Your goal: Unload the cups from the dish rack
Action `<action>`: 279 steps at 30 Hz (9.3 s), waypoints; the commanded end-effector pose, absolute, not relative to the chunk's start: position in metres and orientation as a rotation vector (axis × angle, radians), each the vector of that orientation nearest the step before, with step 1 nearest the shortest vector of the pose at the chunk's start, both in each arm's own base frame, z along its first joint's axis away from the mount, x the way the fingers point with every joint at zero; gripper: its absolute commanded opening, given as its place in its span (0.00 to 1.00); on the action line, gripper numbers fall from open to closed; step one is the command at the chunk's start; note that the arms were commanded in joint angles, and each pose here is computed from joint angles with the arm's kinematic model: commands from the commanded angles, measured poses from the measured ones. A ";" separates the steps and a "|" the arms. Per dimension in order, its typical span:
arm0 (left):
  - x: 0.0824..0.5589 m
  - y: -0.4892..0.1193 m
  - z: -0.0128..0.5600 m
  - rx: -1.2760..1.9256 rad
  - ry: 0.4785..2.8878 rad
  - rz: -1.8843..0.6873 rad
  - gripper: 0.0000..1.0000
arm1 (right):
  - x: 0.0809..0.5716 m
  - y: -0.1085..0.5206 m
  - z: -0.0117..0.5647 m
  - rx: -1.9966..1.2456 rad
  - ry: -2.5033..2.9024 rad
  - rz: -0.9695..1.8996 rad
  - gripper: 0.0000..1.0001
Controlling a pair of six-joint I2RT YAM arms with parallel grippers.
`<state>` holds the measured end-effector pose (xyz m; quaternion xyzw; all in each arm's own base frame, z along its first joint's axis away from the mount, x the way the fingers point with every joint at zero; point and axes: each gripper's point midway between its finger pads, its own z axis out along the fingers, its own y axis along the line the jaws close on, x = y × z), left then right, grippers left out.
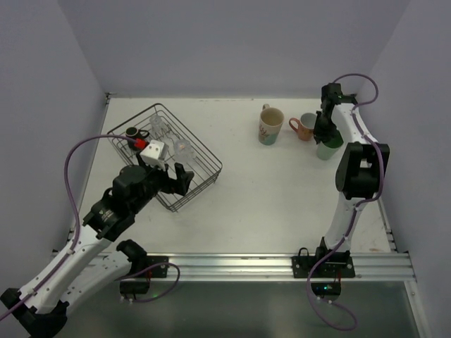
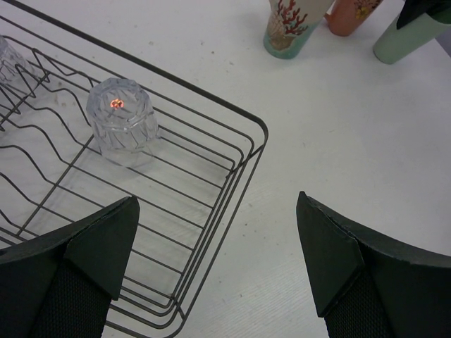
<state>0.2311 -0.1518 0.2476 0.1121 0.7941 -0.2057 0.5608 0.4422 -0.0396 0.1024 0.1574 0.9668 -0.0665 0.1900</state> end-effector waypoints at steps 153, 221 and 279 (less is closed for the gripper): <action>0.272 -0.103 0.292 0.003 1.844 -0.345 1.00 | 0.319 0.188 0.224 -0.280 2.320 0.496 0.00; 0.376 -0.061 0.253 -0.327 1.937 0.069 0.99 | 0.337 0.256 0.305 -0.361 1.990 0.606 0.93; 0.481 0.067 0.222 -0.578 1.899 0.105 0.22 | 0.236 0.301 0.299 -0.480 1.818 1.121 0.90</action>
